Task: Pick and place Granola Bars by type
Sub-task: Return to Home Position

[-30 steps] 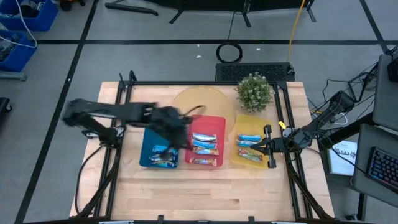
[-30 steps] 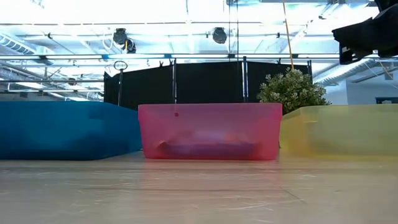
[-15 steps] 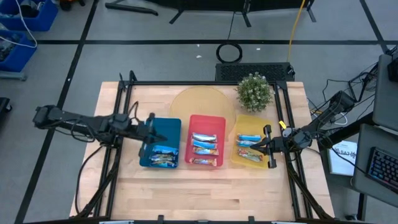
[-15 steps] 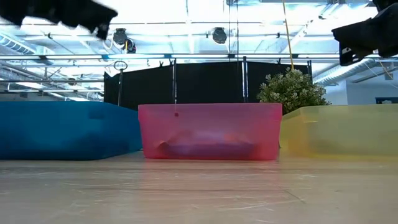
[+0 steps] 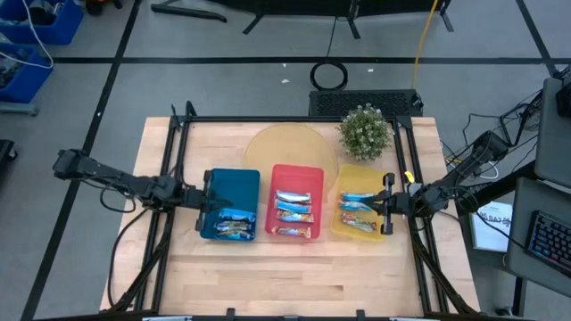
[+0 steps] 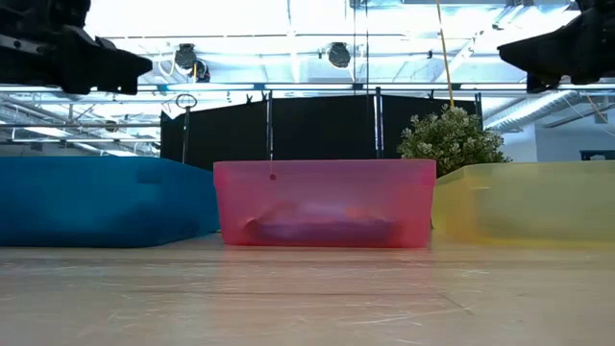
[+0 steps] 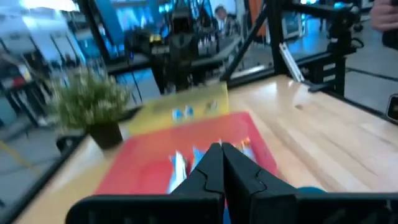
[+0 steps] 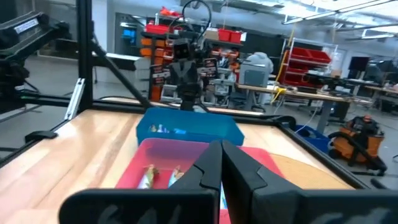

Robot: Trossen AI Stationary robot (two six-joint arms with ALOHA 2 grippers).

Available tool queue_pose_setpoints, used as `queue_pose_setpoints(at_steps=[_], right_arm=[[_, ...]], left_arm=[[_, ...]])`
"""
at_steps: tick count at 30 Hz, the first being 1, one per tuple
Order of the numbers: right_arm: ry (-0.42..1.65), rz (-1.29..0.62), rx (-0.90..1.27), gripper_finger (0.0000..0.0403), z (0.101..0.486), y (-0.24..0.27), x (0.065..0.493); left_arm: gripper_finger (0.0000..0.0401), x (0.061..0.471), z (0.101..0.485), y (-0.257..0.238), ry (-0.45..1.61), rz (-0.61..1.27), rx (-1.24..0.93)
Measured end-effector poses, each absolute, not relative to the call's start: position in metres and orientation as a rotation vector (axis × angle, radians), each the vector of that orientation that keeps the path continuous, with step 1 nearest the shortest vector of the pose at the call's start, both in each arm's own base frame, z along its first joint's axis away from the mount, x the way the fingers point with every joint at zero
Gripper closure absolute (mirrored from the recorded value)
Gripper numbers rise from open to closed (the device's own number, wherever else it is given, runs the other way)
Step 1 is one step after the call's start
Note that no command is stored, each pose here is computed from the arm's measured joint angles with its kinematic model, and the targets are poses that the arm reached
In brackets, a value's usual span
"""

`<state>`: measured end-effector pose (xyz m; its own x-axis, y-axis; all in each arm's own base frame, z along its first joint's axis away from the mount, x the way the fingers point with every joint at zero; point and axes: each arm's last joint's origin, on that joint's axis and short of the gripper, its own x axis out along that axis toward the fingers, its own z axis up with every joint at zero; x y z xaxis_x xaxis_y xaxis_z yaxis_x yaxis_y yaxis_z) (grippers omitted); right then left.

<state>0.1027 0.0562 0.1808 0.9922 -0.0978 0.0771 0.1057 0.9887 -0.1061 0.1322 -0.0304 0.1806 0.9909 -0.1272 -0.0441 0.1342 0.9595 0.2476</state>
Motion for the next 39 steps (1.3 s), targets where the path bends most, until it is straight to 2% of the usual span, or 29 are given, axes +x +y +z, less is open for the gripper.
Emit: queue_pose_setpoints(at_steps=[6,10,25,35,39], right_arm=[[-0.061,-0.132,-0.136,0.0403,0.180,0.048,0.104],[-0.052,-0.199,-0.130,0.0403,0.179,0.039,0.105],[-0.040,-0.193,-0.107,0.0403,0.176,0.025,0.094],[-0.047,-0.081,-0.072,0.0403,0.174,0.016,0.095],[-0.008,-0.163,-0.057,0.0403,0.170,0.007,0.096]], left_arm=[[0.0400,0.130,0.173,-0.018,0.011,-0.091,0.281],[0.0400,0.131,0.172,-0.006,0.017,-0.127,0.270],[0.0400,0.125,0.164,0.022,0.027,-0.135,0.201],[0.0400,0.122,0.165,0.031,0.005,-0.186,0.189],[0.0400,0.120,0.165,0.037,0.008,-0.162,0.175]])
